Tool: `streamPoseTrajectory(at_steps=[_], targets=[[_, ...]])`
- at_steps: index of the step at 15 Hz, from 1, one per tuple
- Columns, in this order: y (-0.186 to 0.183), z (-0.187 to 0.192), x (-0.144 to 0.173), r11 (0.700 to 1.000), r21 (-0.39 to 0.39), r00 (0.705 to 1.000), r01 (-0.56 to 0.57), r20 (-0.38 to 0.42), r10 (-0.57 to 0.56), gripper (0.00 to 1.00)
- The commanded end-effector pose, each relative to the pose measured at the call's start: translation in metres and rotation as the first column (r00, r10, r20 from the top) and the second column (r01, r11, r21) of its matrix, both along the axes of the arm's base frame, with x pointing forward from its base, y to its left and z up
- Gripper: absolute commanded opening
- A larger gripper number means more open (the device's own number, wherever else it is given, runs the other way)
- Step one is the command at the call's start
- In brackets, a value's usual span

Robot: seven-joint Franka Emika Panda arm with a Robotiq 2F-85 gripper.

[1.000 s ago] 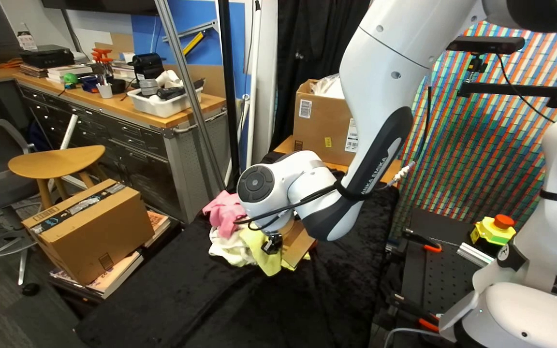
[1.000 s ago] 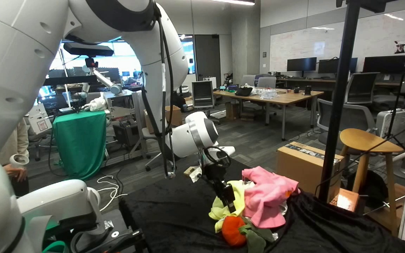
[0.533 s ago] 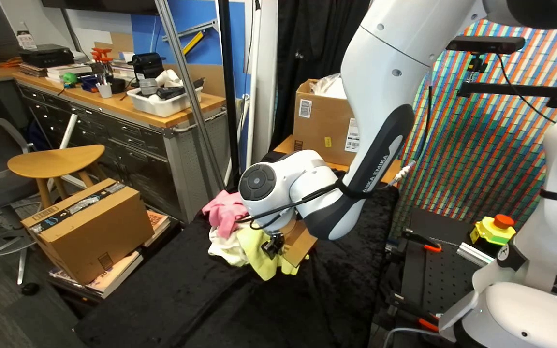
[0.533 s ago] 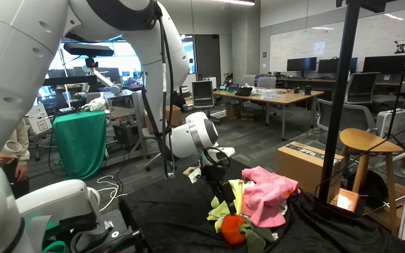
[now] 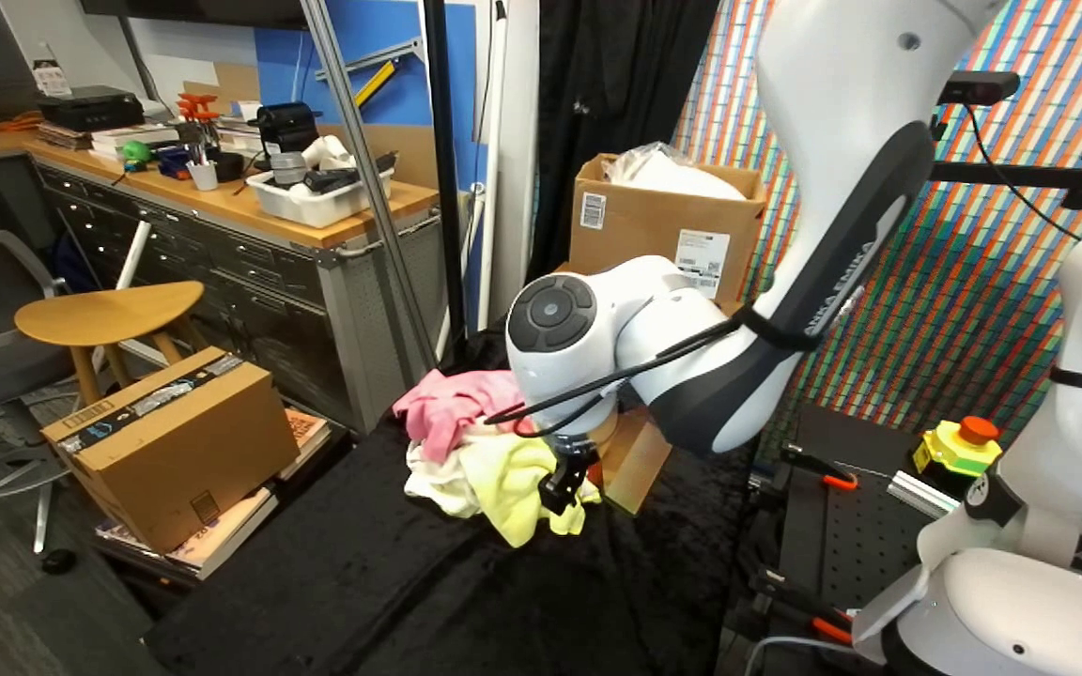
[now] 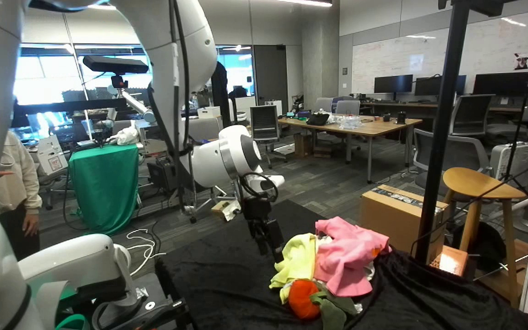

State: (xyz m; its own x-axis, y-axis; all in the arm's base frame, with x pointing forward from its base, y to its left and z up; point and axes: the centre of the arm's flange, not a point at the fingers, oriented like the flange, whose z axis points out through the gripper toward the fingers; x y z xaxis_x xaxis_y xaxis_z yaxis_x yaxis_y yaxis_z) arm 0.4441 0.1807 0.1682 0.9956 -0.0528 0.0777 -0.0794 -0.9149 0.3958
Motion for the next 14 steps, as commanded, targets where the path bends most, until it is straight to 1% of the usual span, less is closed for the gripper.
streamPoseTrajectory(at_steps=[1,4,5,8,10,12,13,14], targets=[[0.001,0.068,-0.048,0.989,0.084,0.992,-0.119,-0.042,0.123,1.00],[0.011,0.104,-0.091,0.964,0.133,0.969,-0.231,-0.054,0.240,1.00],[0.015,0.114,-0.104,0.953,0.156,0.961,-0.261,-0.047,0.271,1.00],[0.019,0.144,-0.144,0.923,0.220,0.943,-0.314,-0.038,0.330,1.00],[0.020,0.157,-0.170,0.910,0.242,0.936,-0.338,-0.018,0.352,1.00],[0.022,0.171,-0.194,0.900,0.254,0.932,-0.354,0.020,0.361,1.00],[0.027,0.184,-0.200,0.897,0.250,0.930,-0.365,0.050,0.365,1.00],[0.029,0.195,-0.208,0.894,0.250,0.928,-0.372,0.099,0.359,1.00]])
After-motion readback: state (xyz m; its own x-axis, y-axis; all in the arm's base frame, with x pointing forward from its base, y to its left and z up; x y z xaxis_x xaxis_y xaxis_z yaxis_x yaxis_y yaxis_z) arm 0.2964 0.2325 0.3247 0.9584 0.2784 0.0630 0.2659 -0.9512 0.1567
